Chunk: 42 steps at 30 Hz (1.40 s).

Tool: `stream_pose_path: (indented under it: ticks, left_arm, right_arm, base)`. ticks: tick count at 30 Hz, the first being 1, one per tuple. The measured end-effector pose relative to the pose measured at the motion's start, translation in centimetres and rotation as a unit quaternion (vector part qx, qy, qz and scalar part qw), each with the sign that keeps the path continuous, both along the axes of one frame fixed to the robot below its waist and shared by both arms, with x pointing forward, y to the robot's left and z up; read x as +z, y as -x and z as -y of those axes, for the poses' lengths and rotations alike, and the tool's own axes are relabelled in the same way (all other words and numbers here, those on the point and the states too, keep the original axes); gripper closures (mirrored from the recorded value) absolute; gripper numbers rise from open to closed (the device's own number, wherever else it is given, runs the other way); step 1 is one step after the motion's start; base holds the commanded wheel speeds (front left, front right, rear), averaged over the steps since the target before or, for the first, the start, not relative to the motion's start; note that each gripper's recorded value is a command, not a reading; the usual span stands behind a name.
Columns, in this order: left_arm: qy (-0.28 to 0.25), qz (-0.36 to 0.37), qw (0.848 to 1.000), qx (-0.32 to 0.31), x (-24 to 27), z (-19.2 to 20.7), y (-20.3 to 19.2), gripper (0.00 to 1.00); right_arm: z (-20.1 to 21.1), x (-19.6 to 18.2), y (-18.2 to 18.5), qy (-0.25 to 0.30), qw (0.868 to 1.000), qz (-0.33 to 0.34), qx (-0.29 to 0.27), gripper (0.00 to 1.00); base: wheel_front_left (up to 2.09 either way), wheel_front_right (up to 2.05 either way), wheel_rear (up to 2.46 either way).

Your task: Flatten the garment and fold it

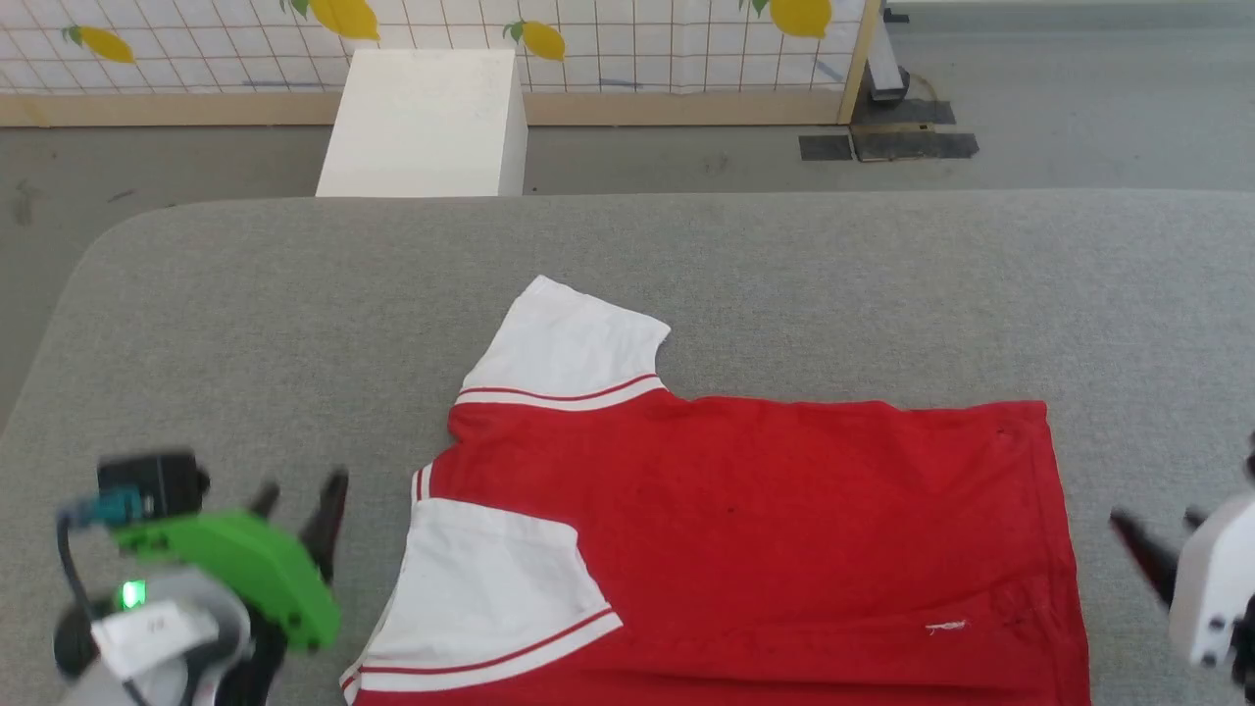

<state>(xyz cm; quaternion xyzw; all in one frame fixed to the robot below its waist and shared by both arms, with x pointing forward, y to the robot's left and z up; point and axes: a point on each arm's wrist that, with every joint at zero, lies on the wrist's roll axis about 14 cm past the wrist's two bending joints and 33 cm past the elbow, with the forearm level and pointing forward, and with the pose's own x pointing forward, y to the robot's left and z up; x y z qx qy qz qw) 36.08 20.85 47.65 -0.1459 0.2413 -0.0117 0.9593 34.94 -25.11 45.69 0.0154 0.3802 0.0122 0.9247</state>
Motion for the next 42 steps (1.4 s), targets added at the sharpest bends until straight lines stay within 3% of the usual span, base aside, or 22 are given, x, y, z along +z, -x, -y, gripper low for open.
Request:
stream_pose_path:
  ticks: [4,11,19,25,34,40,41,42]
  left_arm:
    - [-0.033,0.075,0.996,-0.031,3.3,1.0,-3.9,0.0]
    - [-0.054,0.115,0.987,-0.096,5.1,4.4,-10.7,0.0]
    - [-0.079,0.017,0.988,-0.13,1.3,5.0,-17.3,0.0]
    - [-0.09,-0.087,0.98,-0.156,-2.8,5.9,-20.2,0.0]
    - [-0.12,-0.201,0.95,-0.206,-9.9,8.1,-20.1,0.0]
    - [-0.125,-0.239,0.936,-0.225,-11.5,8.5,-19.8,0.0]
    - [-0.119,-0.242,0.936,-0.226,-11.4,8.6,-19.8,0.77]
    - [-0.114,-0.241,0.937,-0.225,-11.3,8.5,-19.9,1.0]
  right_arm:
    - [0.3,2.6,-2.7,0.004,0.998,0.066,-0.015,0.0]
    - [-0.3,3.7,-6.2,0.011,0.994,0.104,-0.014,0.0]
    - [-3.0,1.9,-9.7,0.004,0.995,0.096,0.019,0.0]
    - [-2.5,-1.1,-10.4,0.009,0.998,0.067,0.013,0.0]
    - [-0.2,-4.0,-10.1,0.02,0.999,0.035,-0.022,0.0]
    - [0.7,-4.3,-9.9,0.026,0.998,0.031,-0.037,0.0]
    - [0.8,-4.3,-9.9,0.028,0.998,0.032,-0.039,0.0]
    - [0.9,-4.3,-9.9,0.029,0.998,0.032,-0.04,0.0]
  base:
    - [0.0,0.0,0.0]
    - [0.0,0.0,0.0]
    - [0.0,0.0,0.0]
    - [0.0,0.0,0.0]
    - [0.0,0.0,0.0]
    - [0.0,0.0,0.0]
    - [0.0,0.0,0.0]
    - [0.0,0.0,0.0]
